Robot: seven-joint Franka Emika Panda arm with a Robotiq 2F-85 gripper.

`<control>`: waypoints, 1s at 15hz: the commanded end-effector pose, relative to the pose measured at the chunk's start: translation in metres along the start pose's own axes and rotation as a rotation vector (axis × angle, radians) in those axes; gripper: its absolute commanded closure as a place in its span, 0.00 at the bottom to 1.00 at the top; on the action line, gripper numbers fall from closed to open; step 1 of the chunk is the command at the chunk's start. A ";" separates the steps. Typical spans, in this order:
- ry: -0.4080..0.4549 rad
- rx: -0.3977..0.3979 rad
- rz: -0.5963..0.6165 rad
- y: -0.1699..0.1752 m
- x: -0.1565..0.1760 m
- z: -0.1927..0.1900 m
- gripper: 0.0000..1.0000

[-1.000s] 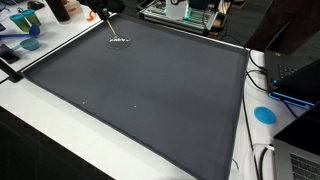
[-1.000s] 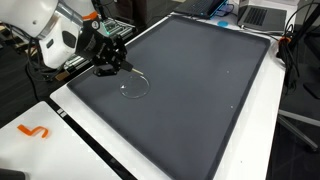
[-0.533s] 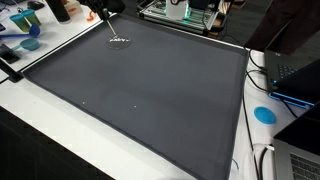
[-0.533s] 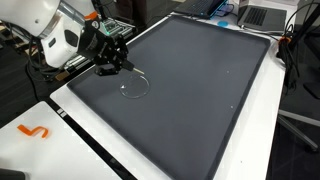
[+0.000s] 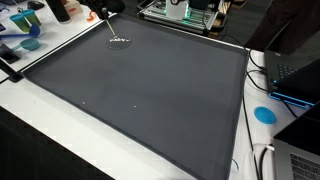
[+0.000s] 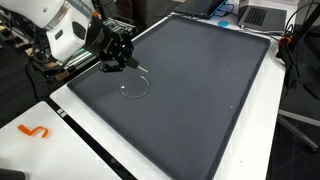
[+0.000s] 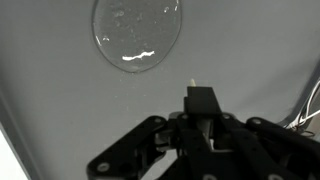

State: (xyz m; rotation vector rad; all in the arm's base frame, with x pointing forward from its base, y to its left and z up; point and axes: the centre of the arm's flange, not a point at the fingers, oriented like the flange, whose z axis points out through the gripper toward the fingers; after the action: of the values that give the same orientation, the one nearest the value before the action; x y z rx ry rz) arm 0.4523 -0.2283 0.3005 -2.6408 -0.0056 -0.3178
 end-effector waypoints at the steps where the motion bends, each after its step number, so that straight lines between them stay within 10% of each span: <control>1: -0.044 -0.069 0.036 -0.020 0.006 -0.006 0.96; 15: -0.196 -0.534 0.086 -0.105 0.019 -0.020 0.96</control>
State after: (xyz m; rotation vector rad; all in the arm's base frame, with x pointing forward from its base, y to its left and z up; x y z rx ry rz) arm 0.4764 -0.1632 0.3591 -3.1087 0.1193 -0.0781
